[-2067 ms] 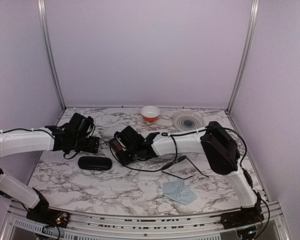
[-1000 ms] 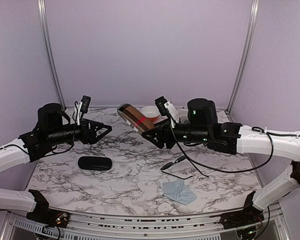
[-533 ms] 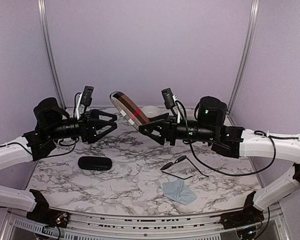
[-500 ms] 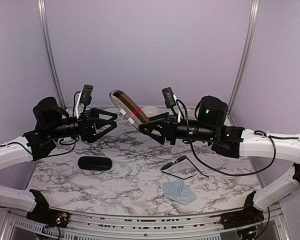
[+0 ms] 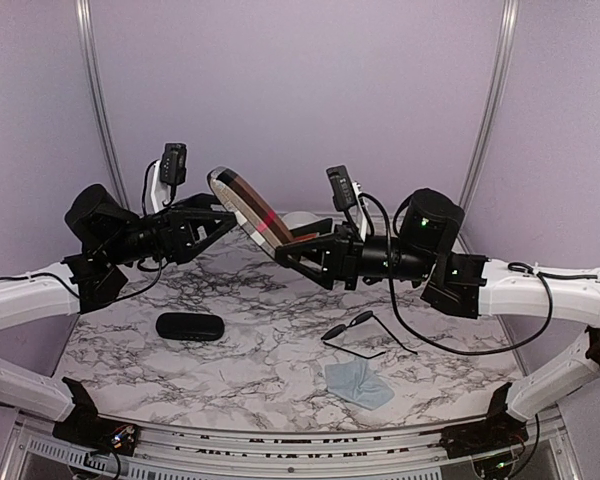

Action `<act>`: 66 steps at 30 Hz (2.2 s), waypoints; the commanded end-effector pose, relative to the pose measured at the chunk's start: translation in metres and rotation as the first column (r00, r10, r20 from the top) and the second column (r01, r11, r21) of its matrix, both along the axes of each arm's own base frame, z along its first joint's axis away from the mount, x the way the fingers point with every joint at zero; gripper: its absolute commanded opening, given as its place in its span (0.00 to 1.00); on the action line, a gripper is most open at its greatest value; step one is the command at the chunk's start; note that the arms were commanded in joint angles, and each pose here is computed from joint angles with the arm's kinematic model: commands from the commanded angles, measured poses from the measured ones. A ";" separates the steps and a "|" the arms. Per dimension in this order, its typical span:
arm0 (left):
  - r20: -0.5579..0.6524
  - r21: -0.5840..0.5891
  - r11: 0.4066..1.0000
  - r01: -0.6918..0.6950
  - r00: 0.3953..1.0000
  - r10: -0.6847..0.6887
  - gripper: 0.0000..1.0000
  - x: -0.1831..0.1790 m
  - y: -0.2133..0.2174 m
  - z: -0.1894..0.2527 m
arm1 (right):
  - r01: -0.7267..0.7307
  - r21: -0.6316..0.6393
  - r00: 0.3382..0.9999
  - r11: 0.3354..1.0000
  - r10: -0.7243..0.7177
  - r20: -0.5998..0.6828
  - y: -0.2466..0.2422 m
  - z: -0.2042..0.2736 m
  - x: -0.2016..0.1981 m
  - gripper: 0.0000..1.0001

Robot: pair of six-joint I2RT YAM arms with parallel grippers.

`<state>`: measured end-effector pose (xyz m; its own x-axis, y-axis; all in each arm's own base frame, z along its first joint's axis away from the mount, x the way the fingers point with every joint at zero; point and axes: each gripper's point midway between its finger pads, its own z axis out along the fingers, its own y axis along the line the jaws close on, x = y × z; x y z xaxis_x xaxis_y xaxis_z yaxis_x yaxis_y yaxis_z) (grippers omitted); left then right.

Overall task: Organize the sunglasses
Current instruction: Pass from the right arm to the left, then open the sunglasses case.

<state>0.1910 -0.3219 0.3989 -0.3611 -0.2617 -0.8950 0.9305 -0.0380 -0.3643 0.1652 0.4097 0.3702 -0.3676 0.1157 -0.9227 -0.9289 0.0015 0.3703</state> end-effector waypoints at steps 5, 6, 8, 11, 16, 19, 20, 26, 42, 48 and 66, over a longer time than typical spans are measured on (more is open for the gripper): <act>0.064 -0.097 0.992 0.082 0.995 -0.076 0.82 -0.017 0.001 0.031 | -0.018 0.091 0.997 0.996 0.012 0.070 0.001 0.037 -0.006 0.50; 0.063 -0.100 0.991 0.083 0.995 -0.077 0.81 -0.018 0.001 0.032 | -0.020 0.088 0.997 0.996 0.013 0.069 0.002 0.036 -0.006 0.50; 0.062 -0.103 0.991 0.086 0.995 -0.080 0.78 -0.018 0.000 0.032 | -0.018 0.089 0.997 0.996 0.011 0.071 0.002 0.036 -0.005 0.50; 0.053 -0.102 0.991 0.085 0.995 -0.080 0.71 -0.016 -0.002 0.030 | -0.014 0.092 0.997 0.996 0.007 0.076 0.001 0.037 -0.005 0.50; 0.042 -0.096 0.992 0.083 0.996 -0.079 0.66 -0.015 -0.002 0.025 | -0.008 0.099 0.997 0.995 0.000 0.077 0.000 0.038 -0.005 0.50; 0.042 -0.096 0.992 0.080 0.996 -0.076 0.66 -0.015 -0.002 0.024 | -0.007 0.102 0.997 0.995 -0.001 0.080 0.000 0.039 -0.005 0.50; 0.042 -0.096 0.992 0.079 0.996 -0.075 0.66 -0.015 -0.002 0.024 | -0.007 0.102 0.997 0.995 -0.001 0.081 0.000 0.039 -0.005 0.50; 0.039 -0.093 0.993 0.075 0.997 -0.071 0.48 -0.014 -0.002 0.022 | -0.006 0.095 0.997 0.996 -0.001 0.077 0.001 0.037 -0.004 0.50; -0.062 0.050 0.999 0.019 0.998 -0.016 0.46 0.000 -0.009 -0.023 | 0.167 -0.147 0.985 0.975 -0.158 0.071 -0.012 -0.013 0.029 1.00; -0.120 0.197 0.980 -0.011 0.992 0.035 0.45 0.010 -0.015 -0.059 | 0.236 -0.256 0.970 0.937 -0.212 0.117 -0.021 -0.034 0.038 1.00; -0.106 0.705 0.687 -0.177 0.931 0.349 0.40 0.061 0.000 -0.142 | 0.306 -0.367 0.951 0.878 -0.263 0.164 -0.022 -0.071 0.054 1.00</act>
<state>0.2479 -0.3325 0.2798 -0.5704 0.1686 -0.8039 0.7686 0.4546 -0.4501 0.2094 0.3861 0.2929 -0.2964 -0.1710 -0.9396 -0.9046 0.3660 0.2187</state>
